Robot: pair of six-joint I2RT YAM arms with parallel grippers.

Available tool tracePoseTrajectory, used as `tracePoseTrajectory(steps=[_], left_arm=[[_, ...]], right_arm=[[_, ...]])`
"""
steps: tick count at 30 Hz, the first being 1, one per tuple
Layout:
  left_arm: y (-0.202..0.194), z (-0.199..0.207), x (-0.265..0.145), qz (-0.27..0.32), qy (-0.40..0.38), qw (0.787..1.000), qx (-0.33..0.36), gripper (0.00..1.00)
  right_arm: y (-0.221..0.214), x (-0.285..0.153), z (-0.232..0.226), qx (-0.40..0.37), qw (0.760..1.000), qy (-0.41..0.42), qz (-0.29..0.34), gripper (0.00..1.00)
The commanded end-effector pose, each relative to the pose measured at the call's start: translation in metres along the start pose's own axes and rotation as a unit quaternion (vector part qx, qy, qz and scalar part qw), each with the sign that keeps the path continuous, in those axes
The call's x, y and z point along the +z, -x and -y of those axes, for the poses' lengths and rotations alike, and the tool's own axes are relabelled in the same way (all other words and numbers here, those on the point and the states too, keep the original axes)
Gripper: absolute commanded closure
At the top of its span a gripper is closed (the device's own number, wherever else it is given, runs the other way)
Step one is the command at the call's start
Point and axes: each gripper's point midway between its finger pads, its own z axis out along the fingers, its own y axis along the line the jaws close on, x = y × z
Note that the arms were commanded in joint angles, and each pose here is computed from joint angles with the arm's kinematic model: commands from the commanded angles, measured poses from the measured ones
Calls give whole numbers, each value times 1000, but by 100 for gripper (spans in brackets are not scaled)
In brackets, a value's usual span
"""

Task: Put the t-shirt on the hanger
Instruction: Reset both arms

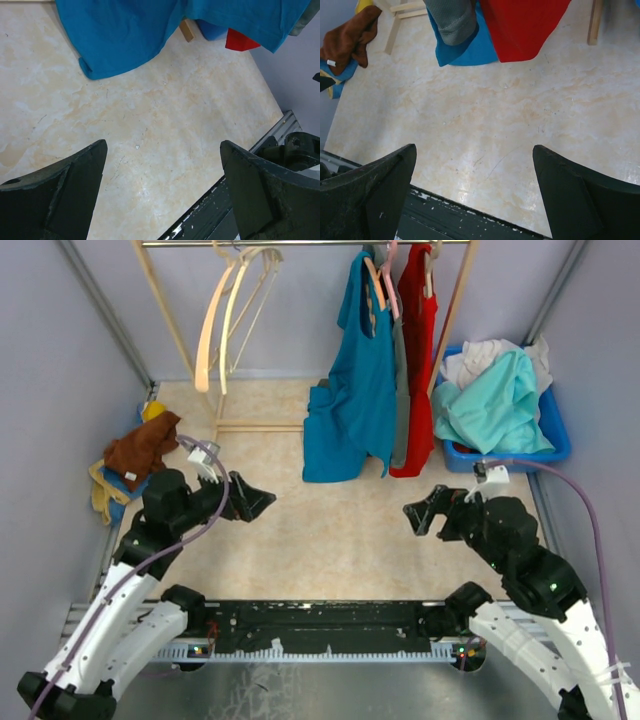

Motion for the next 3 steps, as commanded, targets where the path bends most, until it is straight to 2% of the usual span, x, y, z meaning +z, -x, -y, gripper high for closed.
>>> tracePoseTrajectory(steps=[1, 3], left_arm=[[8, 10, -4, 21, -18, 1000, 1, 1], [7, 9, -5, 21, -16, 1000, -2, 1]], right_arm=[[12, 3, -9, 8, 1000, 18, 24, 1], [14, 4, -10, 7, 999, 20, 26, 1]])
